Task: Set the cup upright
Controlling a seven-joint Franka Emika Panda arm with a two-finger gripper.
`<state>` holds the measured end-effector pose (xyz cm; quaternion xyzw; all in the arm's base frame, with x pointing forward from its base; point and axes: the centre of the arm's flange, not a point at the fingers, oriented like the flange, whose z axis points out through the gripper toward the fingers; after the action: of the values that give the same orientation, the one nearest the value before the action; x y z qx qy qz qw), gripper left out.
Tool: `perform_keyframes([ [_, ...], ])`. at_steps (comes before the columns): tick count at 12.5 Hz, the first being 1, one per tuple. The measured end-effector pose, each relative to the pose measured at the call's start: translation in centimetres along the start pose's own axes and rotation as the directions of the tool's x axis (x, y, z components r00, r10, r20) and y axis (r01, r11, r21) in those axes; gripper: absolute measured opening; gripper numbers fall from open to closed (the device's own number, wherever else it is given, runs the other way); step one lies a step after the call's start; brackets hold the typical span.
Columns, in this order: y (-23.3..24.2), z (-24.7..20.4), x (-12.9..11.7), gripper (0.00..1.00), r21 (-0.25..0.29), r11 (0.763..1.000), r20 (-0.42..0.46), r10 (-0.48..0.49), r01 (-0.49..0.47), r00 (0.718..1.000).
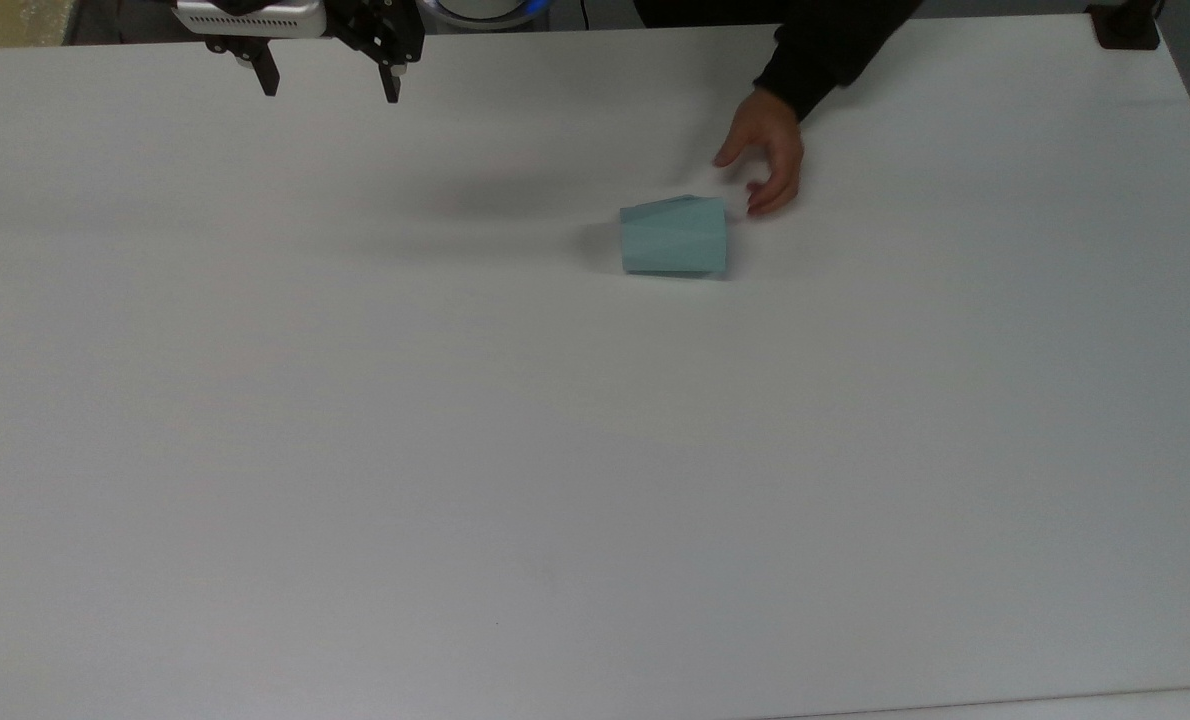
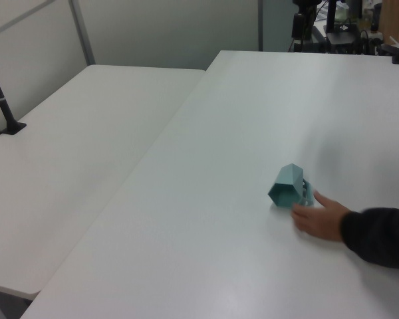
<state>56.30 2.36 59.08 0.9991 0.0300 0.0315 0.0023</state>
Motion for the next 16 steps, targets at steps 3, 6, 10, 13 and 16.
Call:
perform_keyframes([
  [3,1.0,0.0,0.0,1.0,-0.001,1.0,0.001,0.018,-0.018,1.0],
  [6,2.2,-0.1,-0.2,1.0,-0.002,0.999,0.003,0.039,-0.039,0.999],
  [10,1.9,0.2,-0.8,1.0,0.007,0.999,0.048,0.043,-0.044,0.998],
  [13,-4.1,-0.5,-0.7,1.0,0.018,0.996,0.035,0.082,-0.082,0.996],
  [16,-14.0,-1.8,-1.6,1.0,-0.049,0.998,-0.01,0.044,-0.044,0.999],
])
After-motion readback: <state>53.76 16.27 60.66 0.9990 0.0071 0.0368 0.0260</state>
